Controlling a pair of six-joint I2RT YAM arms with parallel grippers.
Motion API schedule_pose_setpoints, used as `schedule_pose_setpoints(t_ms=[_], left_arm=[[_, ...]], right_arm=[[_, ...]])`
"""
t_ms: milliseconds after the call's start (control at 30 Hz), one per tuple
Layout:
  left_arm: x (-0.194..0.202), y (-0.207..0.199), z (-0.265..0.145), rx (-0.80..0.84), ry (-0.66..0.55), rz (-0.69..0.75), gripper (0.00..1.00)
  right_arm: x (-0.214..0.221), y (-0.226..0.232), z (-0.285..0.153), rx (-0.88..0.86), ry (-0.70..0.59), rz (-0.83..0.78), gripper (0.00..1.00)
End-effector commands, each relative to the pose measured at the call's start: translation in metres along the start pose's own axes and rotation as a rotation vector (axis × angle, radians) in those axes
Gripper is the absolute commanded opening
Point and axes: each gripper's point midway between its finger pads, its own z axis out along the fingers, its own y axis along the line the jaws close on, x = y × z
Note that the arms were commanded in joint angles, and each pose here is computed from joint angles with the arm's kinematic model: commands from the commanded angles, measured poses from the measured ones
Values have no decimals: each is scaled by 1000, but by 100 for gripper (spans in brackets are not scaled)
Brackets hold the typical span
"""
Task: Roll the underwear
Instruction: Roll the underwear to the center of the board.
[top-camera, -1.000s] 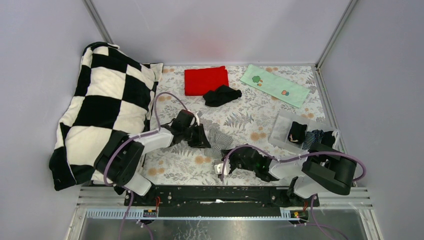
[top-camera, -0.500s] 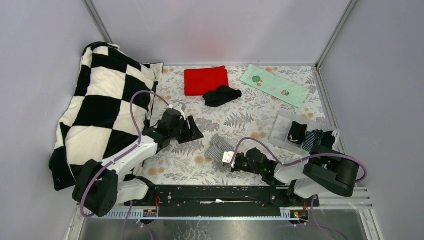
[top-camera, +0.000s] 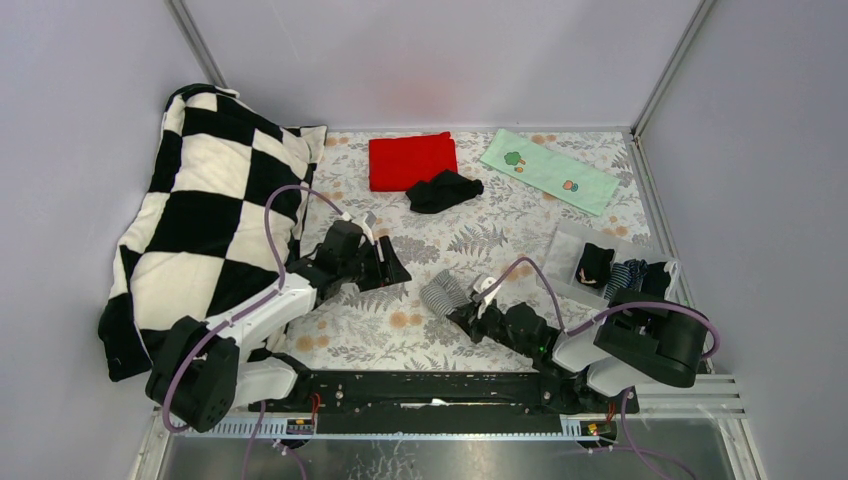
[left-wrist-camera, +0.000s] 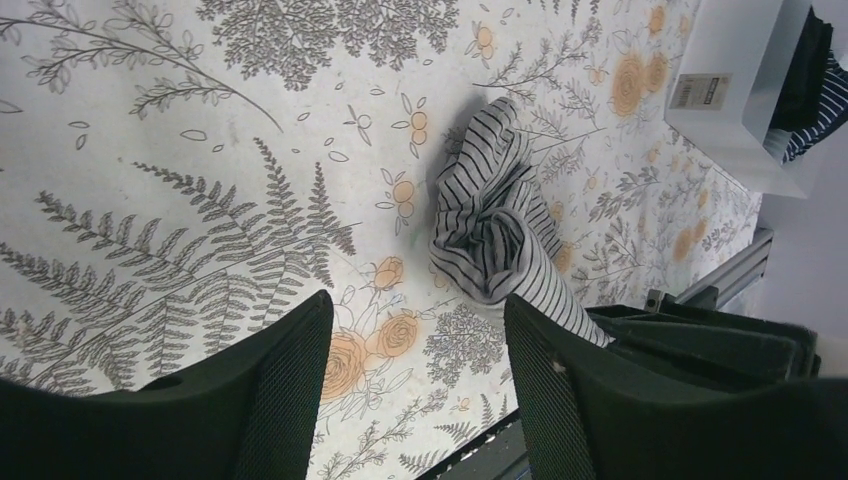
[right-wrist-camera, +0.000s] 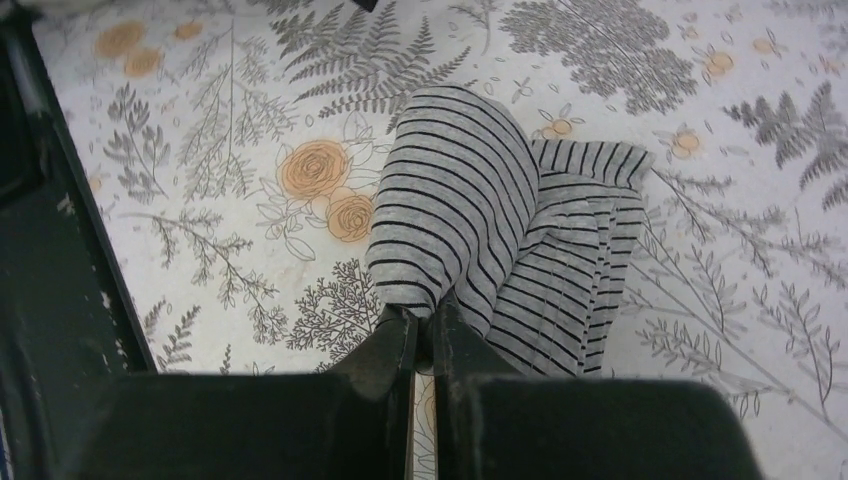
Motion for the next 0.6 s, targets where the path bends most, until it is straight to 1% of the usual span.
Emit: schedule_pose_setpoints(t_ms=[0,133,567], left_arm=[[-4,-12,4,81,-5,30,68],[-4,-15,10,98,6,28,68],[-7,-27,25,136,19,21,68]], right_arm=[[-19,-14,-3,126,-111,254,2],[-14,-26,-8,213,-119,379,1],[29,-58,-36,530,-11,714,0]])
